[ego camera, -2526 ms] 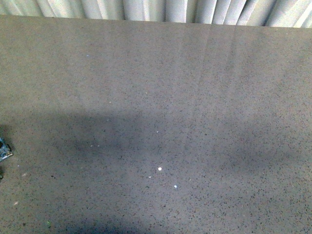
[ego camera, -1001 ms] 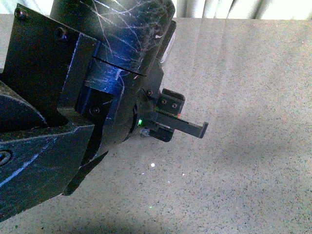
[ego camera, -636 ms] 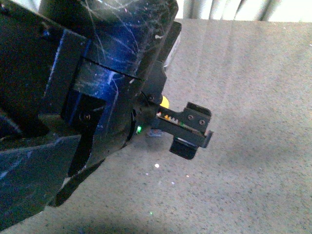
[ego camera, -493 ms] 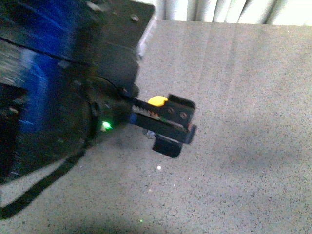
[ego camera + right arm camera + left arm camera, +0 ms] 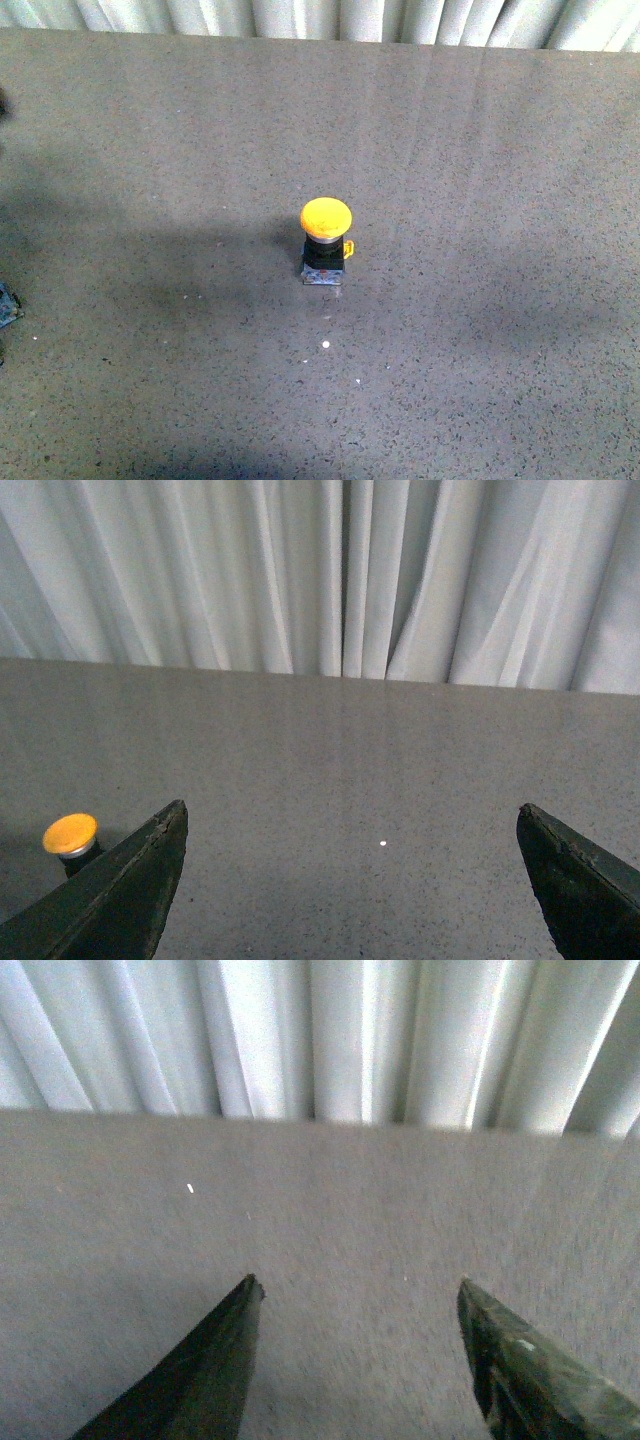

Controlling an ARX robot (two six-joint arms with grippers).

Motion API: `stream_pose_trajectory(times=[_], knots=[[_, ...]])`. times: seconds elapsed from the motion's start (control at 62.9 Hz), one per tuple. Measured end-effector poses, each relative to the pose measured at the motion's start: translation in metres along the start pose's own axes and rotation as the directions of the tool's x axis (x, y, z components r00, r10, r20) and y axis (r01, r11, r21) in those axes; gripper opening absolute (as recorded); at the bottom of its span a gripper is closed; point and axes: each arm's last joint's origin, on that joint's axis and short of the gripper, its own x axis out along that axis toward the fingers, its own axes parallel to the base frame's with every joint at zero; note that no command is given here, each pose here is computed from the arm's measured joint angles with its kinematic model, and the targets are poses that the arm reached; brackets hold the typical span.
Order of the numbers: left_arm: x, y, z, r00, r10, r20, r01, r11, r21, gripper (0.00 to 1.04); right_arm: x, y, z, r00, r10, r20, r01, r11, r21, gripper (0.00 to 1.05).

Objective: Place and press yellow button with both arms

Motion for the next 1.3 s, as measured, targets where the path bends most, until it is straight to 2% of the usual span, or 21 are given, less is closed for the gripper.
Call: stream_pose_trajectory(times=[0.064,0.143,0.286,1.303], knots=[[-0.018,0.018,0.010,0.999,0.005,0.048,-0.004,1.000,-0.002,0.40,0.000,0.000,0.000,1.000,0.002,0.000,-0.002,1.000,0.000,0.96],[-0.034,0.033,0.010,0.998,0.018,0.053,-0.018,1.000,-0.001,0.25,0.000,0.000,0.000,1.000,0.002,0.000,-0.002,1.000,0.000,0.96],[-0.049,0.037,0.009,0.998,0.020,0.051,-0.020,1.000,0.000,0.01,0.000,0.000,0.000,1.000,0.002,0.000,-0.002,1.000,0.000,0.96],[-0.105,0.036,0.014,0.997,0.020,0.079,-0.020,1.000,0.006,0.01,0.000,0.000,0.000,1.000,0.001,0.000,-0.001,1.000,0.000,0.96]])
